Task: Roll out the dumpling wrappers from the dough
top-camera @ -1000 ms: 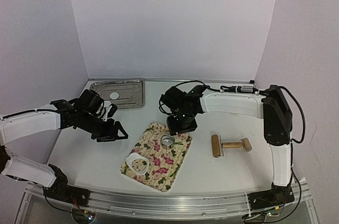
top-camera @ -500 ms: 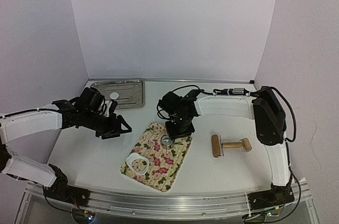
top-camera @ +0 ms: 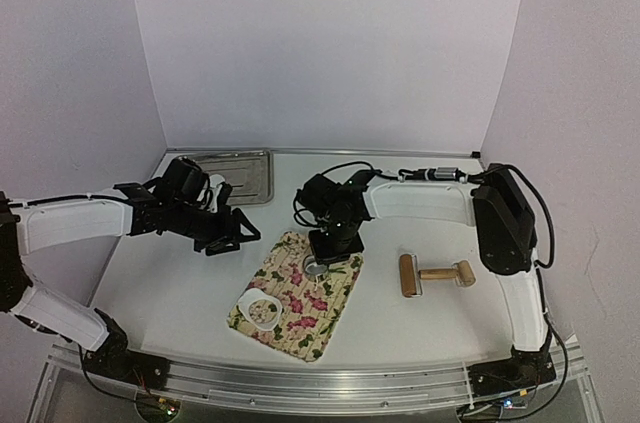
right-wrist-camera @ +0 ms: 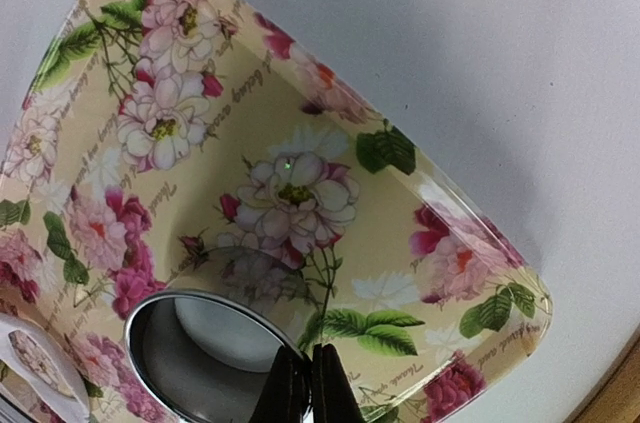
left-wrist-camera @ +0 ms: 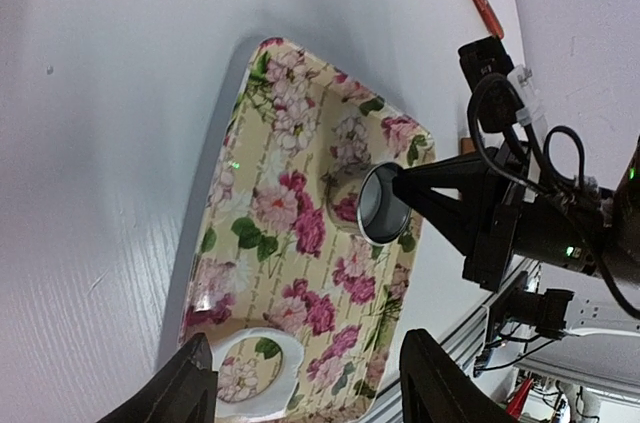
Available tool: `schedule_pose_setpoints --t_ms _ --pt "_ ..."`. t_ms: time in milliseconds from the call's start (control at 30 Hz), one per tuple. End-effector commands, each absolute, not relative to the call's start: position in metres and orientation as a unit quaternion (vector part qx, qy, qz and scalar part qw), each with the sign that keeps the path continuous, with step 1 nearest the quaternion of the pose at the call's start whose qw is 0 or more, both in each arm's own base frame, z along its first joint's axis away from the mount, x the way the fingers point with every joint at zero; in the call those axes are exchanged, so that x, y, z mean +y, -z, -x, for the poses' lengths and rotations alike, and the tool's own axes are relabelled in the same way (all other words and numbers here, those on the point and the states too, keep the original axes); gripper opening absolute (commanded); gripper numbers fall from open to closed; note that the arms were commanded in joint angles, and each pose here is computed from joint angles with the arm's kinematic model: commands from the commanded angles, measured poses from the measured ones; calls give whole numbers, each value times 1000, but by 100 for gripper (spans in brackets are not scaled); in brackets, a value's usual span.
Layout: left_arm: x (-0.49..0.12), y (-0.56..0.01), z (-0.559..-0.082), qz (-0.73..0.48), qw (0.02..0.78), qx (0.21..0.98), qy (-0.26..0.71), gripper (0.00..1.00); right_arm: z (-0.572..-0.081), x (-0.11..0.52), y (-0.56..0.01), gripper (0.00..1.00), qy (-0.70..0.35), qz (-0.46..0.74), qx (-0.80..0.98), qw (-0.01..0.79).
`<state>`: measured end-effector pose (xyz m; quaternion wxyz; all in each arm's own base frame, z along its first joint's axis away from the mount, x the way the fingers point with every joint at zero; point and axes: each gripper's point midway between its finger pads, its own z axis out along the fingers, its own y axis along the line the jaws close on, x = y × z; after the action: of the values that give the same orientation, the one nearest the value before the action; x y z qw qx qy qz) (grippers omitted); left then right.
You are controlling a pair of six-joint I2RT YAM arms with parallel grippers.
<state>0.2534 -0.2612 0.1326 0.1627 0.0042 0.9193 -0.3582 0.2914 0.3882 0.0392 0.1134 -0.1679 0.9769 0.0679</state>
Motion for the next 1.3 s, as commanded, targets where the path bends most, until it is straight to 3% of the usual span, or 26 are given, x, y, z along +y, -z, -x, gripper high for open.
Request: schedule_pose_setpoints --t_ms 0,233,467,667,1267 --pt "-290 -174 -277 4 204 887 413 86 -290 394 -104 0 -91 155 967 182" --pt "-334 -167 -275 -20 185 894 408 86 -282 409 -122 0 -102 154 961 205" --pt "-338 -148 -274 -13 174 909 380 85 -281 420 -129 0 -110 162 957 212" --pt "-346 -128 -266 -27 150 922 356 75 -282 425 -131 0 -114 162 956 215" --pt "-349 -82 -263 -58 121 955 264 68 -282 431 -129 0 -109 167 956 215"
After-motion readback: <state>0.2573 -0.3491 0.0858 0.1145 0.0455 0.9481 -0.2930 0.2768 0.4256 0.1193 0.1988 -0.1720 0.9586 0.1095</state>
